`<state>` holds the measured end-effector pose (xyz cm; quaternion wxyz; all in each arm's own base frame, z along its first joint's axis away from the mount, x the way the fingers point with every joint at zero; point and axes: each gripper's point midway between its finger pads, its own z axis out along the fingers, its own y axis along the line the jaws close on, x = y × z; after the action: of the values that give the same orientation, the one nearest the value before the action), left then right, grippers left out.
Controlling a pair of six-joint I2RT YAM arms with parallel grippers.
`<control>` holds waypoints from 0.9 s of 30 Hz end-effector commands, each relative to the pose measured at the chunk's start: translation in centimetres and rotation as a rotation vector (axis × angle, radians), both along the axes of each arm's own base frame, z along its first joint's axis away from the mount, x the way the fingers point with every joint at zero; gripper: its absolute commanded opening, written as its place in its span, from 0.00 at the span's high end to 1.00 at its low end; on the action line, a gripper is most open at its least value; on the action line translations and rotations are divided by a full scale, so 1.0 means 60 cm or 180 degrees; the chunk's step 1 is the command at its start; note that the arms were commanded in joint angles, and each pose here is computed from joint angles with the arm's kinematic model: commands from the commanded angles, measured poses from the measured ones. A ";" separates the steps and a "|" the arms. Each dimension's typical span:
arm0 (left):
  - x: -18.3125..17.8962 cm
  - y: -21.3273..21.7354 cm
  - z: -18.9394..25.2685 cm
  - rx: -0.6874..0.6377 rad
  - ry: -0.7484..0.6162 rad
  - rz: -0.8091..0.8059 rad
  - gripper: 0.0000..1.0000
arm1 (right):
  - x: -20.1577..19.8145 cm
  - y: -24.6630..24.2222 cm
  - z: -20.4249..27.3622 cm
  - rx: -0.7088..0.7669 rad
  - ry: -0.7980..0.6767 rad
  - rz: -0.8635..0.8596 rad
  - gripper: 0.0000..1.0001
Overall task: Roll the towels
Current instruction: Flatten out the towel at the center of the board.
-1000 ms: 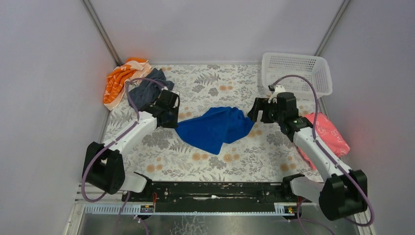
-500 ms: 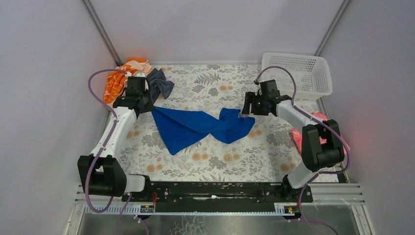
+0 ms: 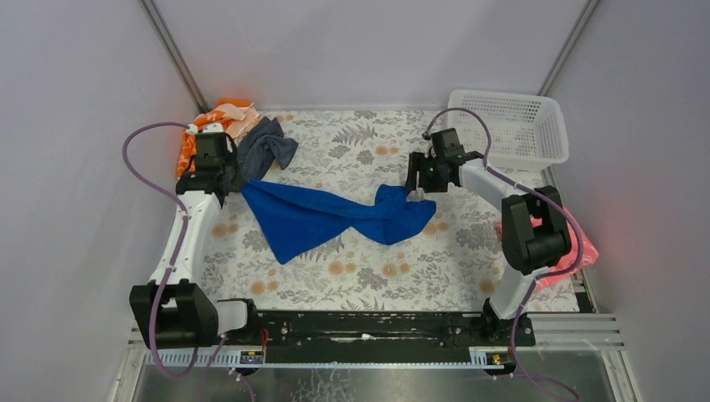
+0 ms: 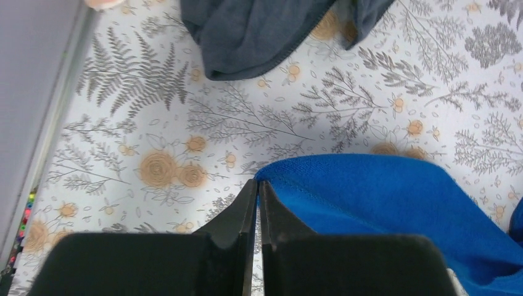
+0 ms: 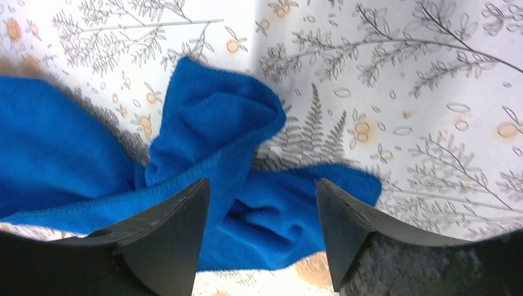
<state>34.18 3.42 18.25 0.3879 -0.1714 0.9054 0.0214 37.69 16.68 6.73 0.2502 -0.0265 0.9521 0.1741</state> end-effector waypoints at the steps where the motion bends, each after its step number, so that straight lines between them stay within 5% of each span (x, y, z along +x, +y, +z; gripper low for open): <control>1: 0.005 0.041 0.045 0.0231 -0.0390 0.0303 1.00 | 0.037 0.039 0.012 0.0218 0.0046 -0.0155 0.30; 17: 0.001 0.026 0.022 0.0134 -0.0352 0.0167 1.00 | 0.062 0.052 -0.064 0.0416 0.0368 -0.0855 0.42; 25: 0.019 0.033 0.074 0.0158 -0.0556 0.0207 1.00 | 0.086 0.036 0.000 0.0303 0.0086 -0.0913 0.99; 27: 0.023 0.033 0.092 0.0142 -0.0626 0.0207 1.00 | 0.099 0.016 0.040 0.0177 -0.0107 -0.0968 1.00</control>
<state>33.72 4.78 19.49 0.4206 -0.1879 0.8866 0.0429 40.92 18.79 2.54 0.2057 0.1281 0.9532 0.1806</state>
